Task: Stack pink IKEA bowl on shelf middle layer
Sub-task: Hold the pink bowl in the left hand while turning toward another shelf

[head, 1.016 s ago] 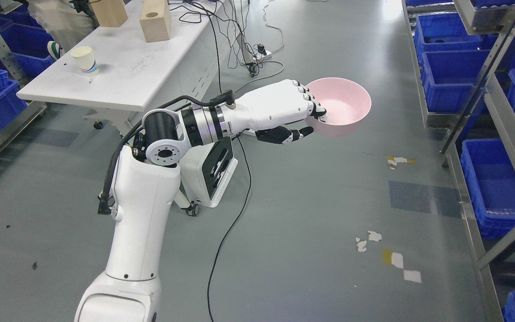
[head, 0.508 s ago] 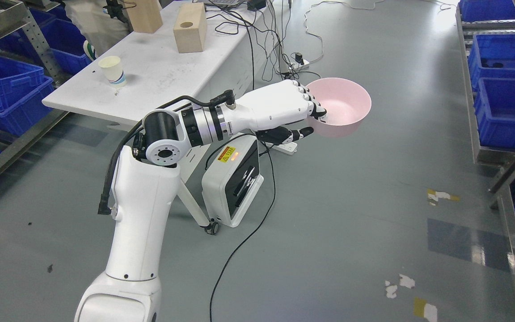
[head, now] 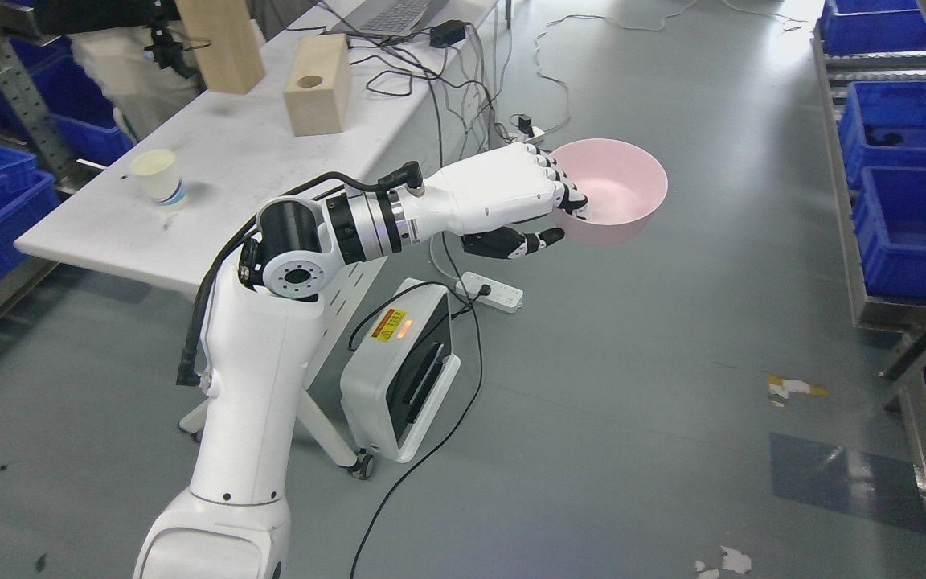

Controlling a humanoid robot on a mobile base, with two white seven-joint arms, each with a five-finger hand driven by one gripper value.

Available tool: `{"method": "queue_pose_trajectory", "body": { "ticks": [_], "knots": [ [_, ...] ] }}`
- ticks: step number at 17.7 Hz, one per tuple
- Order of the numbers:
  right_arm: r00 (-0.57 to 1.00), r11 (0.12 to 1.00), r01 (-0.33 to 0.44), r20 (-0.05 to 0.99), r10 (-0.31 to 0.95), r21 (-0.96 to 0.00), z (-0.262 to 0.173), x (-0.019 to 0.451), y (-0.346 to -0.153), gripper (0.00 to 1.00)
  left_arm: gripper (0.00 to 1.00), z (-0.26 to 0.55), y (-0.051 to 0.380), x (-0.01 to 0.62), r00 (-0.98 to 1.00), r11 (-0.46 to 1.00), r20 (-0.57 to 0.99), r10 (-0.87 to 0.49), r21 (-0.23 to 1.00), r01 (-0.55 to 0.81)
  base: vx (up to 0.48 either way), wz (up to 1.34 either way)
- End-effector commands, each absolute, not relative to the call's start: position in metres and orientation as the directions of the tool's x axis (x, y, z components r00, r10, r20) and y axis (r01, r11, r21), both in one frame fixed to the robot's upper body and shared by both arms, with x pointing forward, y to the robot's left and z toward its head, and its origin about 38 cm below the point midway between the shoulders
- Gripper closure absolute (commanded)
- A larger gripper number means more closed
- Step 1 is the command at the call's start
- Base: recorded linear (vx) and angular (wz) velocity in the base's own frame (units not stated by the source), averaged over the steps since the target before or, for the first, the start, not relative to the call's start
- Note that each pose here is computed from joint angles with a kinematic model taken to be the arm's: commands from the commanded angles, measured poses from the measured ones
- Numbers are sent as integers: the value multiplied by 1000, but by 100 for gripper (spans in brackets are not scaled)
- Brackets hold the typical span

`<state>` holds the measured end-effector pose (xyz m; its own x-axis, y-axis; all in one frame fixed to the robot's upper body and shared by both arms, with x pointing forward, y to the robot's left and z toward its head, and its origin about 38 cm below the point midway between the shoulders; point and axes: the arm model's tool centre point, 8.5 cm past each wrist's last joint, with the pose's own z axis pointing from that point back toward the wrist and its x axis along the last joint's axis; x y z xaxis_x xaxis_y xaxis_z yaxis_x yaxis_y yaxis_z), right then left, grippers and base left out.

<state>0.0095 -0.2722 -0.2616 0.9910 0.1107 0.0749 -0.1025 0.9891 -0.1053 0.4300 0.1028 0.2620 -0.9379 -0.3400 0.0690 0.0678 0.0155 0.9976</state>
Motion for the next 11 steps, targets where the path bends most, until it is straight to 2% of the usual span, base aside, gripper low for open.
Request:
{"method": "queue_pose_trajectory", "body": {
  "ticks": [1, 3, 7, 11],
  "knots": [
    [992, 986, -102, 66, 112, -128, -261, 0, -284, 0, 99, 261, 108, 431, -936, 0, 63, -348, 998, 67, 279, -607],
    [992, 986, -102, 66, 112, -128, -261, 0, -284, 0, 99, 261, 107, 431, -936, -1, 62, -346, 998, 67, 243, -759],
    [992, 986, -102, 66, 112, -128, -261, 0, -284, 0, 99, 270, 107, 433, -938, 3, 43, -345, 999, 45, 161, -1246],
    [992, 986, -102, 66, 112, -128, -261, 0, -284, 0, 99, 335, 122, 452, -918, 26, -68, -391, 996, -85, 90, -1439]
  ]
}}
